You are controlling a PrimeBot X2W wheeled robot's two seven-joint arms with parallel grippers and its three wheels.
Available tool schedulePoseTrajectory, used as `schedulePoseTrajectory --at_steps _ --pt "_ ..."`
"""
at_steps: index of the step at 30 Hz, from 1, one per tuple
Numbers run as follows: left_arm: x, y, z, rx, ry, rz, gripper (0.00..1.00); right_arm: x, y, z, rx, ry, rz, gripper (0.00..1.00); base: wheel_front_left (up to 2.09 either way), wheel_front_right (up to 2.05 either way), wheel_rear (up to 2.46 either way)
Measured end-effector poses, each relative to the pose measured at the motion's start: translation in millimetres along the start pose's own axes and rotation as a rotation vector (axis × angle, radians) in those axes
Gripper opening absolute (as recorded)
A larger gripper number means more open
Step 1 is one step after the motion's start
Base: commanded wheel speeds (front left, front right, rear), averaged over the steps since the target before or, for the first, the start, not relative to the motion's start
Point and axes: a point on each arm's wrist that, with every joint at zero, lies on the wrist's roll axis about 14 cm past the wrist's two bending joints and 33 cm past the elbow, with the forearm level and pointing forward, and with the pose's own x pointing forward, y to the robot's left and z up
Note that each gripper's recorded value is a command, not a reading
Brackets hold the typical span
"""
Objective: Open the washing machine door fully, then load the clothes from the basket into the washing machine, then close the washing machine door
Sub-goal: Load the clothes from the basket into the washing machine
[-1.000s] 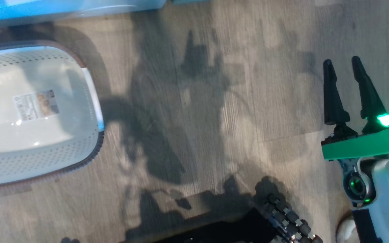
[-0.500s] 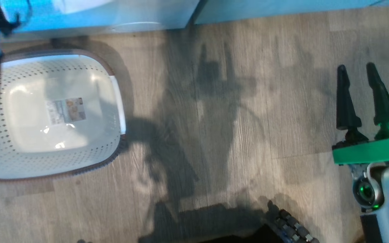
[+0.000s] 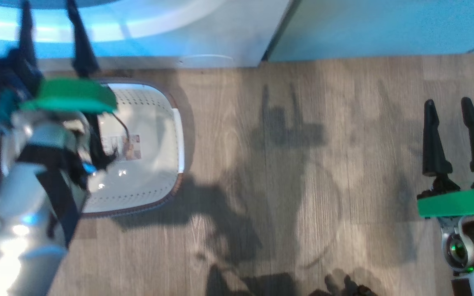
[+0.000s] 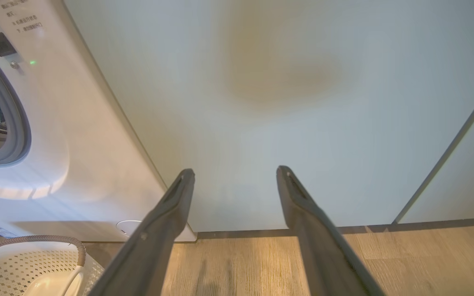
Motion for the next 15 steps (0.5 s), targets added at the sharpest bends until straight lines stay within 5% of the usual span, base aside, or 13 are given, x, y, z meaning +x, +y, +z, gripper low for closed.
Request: schedulePoseTrajectory --at_steps 15 --pt "-102.6 -31.7 19.5 -0.013 0.028 -0.054 1.0 -20.6 20.1 30.1 -0.018 -0.064 0.065 1.0 0.0 0.0 0.0"
